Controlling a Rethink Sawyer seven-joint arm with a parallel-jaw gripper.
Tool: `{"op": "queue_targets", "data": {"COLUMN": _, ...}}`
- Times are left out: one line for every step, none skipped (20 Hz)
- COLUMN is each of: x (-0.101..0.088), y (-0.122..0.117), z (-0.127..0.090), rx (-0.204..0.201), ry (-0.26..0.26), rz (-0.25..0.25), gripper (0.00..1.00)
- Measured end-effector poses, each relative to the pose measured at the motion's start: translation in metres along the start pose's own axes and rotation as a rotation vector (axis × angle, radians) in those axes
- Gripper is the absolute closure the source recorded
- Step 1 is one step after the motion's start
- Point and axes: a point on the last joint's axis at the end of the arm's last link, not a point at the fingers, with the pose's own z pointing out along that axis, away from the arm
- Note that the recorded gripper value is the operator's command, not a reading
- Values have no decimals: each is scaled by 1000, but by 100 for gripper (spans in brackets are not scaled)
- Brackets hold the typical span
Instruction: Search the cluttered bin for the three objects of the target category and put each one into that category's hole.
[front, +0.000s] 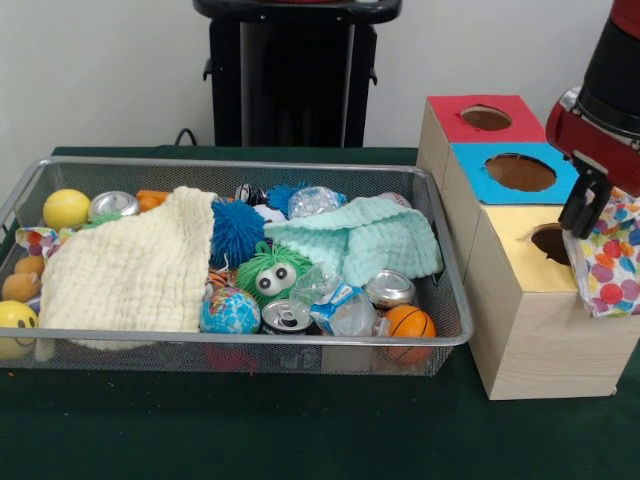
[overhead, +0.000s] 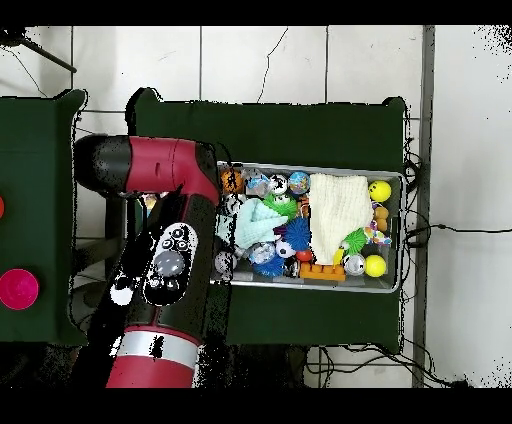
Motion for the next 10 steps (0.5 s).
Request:
{"op": "queue_targets", "data": {"x": 1, "y": 1, "z": 0, "rx": -1, "ry": 0, "rz": -2, "gripper": 100}}
{"op": "queue_targets", "data": {"x": 1, "y": 1, "z": 0, "rx": -1, "ry": -1, "rz": -2, "gripper": 100}}
{"op": "queue_targets", "data": {"x": 1, "y": 2, "z": -1, "rx": -3, "ry": -2, "rz": -2, "gripper": 100}}
{"op": "queue_targets", "data": {"x": 0, "y": 2, "z": -1, "rx": -4, "ry": -2, "rz": -2, "gripper": 100}}
{"op": "queue_targets", "data": {"x": -1, "y": 2, "z": -1, "rx": -5, "ry": -3, "rz": -2, "gripper": 100}}
{"op": "queue_targets", "data": {"x": -1, "y": 2, "z": -1, "rx": -5, "ry": -3, "rz": -1, "gripper": 100}}
{"op": "queue_targets", "data": {"x": -4, "y": 1, "z": -1, "rx": -5, "ry": -3, "rz": 3, "gripper": 100}}
{"op": "queue_targets", "data": {"x": -7, "y": 1, "z": -1, "rx": -5, "ry": -2, "rz": 6, "gripper": 100}}
{"op": "queue_targets", "data": {"x": -9, "y": 0, "z": -1, "rx": -5, "ry": -1, "rz": 9, "gripper": 100}}
{"op": "queue_targets", "data": {"x": -12, "y": -1, "z": 0, "rx": -6, "ry": 1, "rz": 14, "gripper": 100}}
